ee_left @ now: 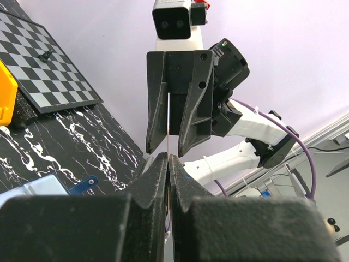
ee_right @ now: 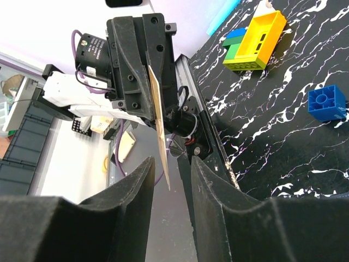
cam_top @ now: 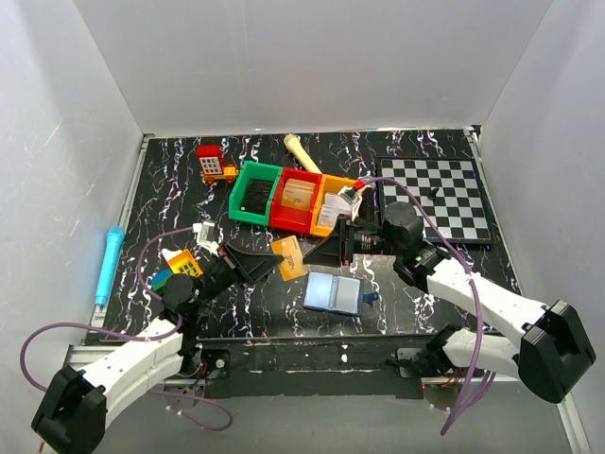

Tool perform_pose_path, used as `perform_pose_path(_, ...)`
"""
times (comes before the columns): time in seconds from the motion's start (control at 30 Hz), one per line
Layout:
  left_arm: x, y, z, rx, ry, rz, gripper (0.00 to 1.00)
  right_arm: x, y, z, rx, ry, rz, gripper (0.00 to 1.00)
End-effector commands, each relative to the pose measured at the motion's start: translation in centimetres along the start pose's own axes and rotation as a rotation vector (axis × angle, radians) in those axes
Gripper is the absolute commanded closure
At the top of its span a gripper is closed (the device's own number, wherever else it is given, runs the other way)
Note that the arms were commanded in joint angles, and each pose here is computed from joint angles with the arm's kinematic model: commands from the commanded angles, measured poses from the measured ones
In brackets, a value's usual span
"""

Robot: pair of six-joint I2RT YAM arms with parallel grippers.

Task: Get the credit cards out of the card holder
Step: Place the credit card in the storage box.

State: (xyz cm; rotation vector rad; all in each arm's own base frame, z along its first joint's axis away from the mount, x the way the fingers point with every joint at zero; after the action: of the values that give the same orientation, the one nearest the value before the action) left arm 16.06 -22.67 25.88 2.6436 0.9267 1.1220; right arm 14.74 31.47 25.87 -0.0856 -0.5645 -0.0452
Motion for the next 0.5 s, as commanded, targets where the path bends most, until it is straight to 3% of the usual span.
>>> perform_pose_path(0.0, 0.09, -0.2, -0.09, -0.006, 0.003, -0.014, 1.0, 2.12, 0.32, 2.39, 0.075, -0.071, -0.052, 0.59)
perform_pose_path(0.2, 0.05, -0.19, -0.02, -0.003, 0.002, -0.012, 1.0, 2.51, 0.64, 2.53, 0.08, -0.067, -0.048, 0.6)
perform_pose_path(0.47, -0.01, -0.13, 0.04, -0.003, 0.001, -0.008, 1.0, 2.52, 0.91, 2.41, 0.087, -0.06, -0.037, 0.69)
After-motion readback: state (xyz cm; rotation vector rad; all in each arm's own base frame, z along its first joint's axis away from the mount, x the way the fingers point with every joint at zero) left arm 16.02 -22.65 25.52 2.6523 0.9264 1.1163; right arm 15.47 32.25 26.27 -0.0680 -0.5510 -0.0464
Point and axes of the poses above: each gripper's point midway between its finger pads, its own y axis out along the fingers, its own z axis along the line the jaws close on, x = y × z, the point moved 1 cm from there along -y, back along the fingers, and after that the axes turned 6 degrees about y, right-handed, at the moved point
